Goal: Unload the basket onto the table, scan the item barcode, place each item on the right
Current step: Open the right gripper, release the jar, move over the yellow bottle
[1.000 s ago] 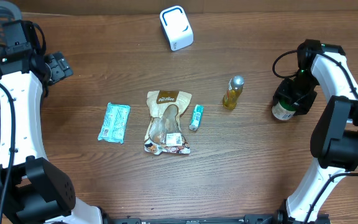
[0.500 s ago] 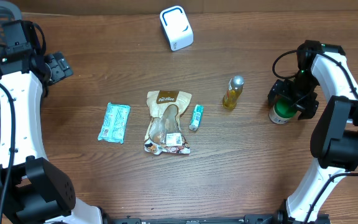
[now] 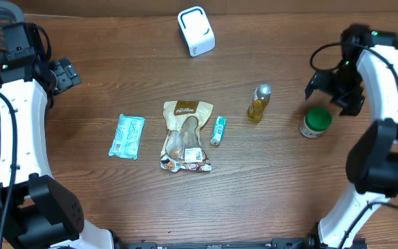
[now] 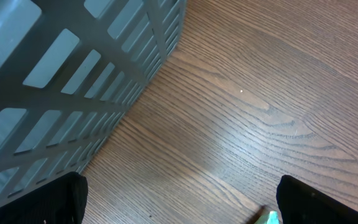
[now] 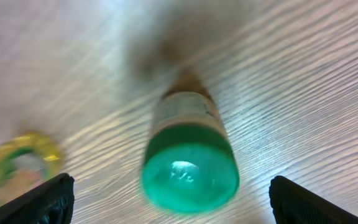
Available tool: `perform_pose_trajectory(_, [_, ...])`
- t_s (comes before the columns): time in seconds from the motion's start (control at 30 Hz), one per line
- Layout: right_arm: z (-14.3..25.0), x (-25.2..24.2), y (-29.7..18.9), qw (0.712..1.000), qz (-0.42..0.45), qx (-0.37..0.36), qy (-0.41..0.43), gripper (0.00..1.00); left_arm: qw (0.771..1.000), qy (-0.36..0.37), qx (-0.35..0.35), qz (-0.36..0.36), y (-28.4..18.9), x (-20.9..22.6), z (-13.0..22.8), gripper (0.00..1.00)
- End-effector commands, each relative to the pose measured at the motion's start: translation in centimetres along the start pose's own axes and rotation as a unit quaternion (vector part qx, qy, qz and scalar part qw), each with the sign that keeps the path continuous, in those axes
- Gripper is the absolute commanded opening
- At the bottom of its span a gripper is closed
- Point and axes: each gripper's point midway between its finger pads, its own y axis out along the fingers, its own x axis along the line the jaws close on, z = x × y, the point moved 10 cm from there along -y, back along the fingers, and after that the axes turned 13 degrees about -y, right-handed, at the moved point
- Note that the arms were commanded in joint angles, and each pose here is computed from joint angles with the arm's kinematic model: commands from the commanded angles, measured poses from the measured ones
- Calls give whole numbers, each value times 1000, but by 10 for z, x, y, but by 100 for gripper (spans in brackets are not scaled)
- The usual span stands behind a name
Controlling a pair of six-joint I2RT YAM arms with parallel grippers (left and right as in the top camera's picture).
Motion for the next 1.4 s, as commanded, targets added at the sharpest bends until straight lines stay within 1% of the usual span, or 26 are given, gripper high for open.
perform_pose_trajectory(0.0, [19, 15, -64, 995, -19, -96, -24, 96, 1000, -1, -16, -1, -7, 3, -7, 100])
perform_pose_trajectory(0.1, [36, 31, -87, 989, -28, -132, -57, 96, 1000, -1, -16, -1, -7, 3, -7, 100])
perform_pose_trajectory(0.23, [56, 57, -102, 981, -37, -153, -113, 96, 1000, -1, -16, -1, -7, 3, -7, 100])
perform_pose_trajectory(0.6, [85, 121, -102, 963, -51, -161, -211, 99, 1000, -1, -16, -1, -7, 3, -7, 100])
perform_pose_trajectory(0.8, [86, 137, -103, 954, -66, -181, -228, 100, 1000, -1, -16, -1, -7, 3, -7, 100])
perform_pose_trajectory(1.03, [84, 140, -98, 954, -76, -174, -231, 100, 1000, -1, -16, -1, -7, 3, -7, 99])
perform_pose_trajectory(1.37, [77, 144, -62, 957, -70, -161, -229, 99, 1000, -1, -16, -1, -7, 3, -7, 100])
